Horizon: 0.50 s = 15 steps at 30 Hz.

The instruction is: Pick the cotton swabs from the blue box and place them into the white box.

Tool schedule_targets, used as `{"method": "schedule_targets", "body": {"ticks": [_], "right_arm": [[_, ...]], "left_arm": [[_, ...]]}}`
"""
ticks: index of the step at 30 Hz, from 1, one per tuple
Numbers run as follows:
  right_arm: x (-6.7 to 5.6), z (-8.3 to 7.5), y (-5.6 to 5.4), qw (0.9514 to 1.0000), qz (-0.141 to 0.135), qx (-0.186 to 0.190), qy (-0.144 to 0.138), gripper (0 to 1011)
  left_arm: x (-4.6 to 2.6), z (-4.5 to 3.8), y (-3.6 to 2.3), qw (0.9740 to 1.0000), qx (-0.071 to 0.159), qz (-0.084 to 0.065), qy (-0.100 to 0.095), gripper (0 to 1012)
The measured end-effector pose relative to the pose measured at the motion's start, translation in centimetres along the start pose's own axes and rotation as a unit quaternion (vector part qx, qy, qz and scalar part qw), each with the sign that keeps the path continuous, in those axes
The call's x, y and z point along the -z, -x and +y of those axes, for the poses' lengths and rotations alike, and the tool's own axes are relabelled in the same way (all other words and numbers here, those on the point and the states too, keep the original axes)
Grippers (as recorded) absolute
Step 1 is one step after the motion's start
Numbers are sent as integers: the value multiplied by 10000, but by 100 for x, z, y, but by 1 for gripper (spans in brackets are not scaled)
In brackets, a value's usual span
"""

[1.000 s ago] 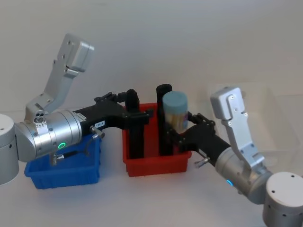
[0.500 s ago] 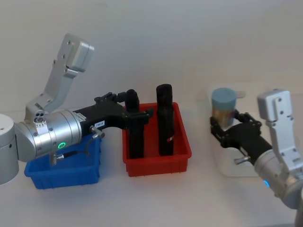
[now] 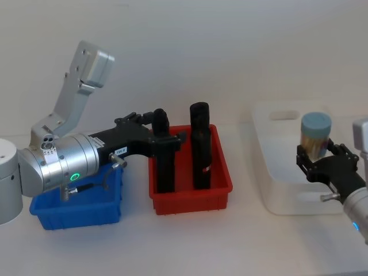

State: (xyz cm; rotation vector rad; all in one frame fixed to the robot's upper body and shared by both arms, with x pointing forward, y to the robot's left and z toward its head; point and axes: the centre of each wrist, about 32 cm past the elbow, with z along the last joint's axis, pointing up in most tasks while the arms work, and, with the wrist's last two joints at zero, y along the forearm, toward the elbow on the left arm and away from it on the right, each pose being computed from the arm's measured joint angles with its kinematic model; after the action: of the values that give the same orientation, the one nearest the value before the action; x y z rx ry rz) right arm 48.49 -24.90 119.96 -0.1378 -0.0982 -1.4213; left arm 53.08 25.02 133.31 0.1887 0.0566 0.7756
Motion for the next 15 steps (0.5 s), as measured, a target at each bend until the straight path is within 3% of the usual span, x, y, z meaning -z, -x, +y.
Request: {"method": "schedule_targets", "body": {"ticks": [15], "right_arm": [[203, 102, -153, 9998, 147, 28, 89, 626]], "left_arm": [[0, 0, 0, 10000, 0, 0, 0, 1004]]}}
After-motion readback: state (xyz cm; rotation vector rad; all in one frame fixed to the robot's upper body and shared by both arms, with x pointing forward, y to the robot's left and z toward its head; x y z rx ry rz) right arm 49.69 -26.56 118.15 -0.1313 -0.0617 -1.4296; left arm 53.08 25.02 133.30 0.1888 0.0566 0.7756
